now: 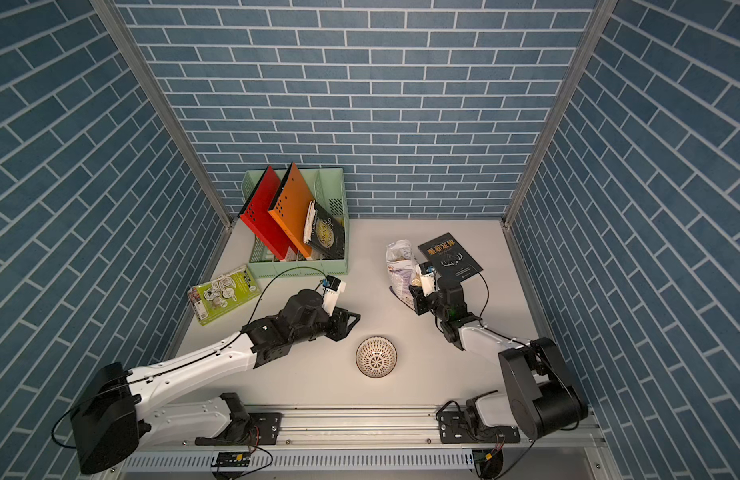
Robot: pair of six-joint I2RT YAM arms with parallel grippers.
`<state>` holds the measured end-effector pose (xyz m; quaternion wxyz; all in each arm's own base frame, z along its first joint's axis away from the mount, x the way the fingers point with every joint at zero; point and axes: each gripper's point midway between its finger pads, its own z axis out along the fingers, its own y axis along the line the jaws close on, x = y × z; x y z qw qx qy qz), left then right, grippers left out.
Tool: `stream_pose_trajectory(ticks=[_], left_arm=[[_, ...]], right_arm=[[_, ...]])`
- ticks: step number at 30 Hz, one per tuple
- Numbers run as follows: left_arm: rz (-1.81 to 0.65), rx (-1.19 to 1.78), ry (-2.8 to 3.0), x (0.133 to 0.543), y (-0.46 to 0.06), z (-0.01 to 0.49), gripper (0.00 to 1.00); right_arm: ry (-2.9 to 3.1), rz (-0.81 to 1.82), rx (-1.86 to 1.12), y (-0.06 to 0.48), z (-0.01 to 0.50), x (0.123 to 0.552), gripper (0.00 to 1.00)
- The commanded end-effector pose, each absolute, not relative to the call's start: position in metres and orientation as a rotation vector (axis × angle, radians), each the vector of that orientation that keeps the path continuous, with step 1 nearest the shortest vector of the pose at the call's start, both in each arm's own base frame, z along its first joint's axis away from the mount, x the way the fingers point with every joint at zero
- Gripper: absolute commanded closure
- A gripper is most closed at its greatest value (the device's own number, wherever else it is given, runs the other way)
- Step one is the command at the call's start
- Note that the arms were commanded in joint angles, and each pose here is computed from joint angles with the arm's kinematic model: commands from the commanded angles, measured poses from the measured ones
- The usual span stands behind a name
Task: Pour the oats into the breakfast bowl
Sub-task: Pick up the oats bag from the center of the board.
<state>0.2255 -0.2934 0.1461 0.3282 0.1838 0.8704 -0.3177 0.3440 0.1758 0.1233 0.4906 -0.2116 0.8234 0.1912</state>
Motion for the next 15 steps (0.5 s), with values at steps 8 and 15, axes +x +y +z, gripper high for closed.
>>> stream_pose_trajectory(ticks=[8,15], left_arm=[[-0.913,0.598,2.455,0.199,-0.320,0.094,0.53],[-0.860,0.632,2.517,0.195,-0.318,0.074,0.67]], right_arm=[[1.855,0.387,-0.505,0.160,0.216,0.342,1.00],[1.847,0.350,-0.501,0.153,0.237,0.336,1.00]])
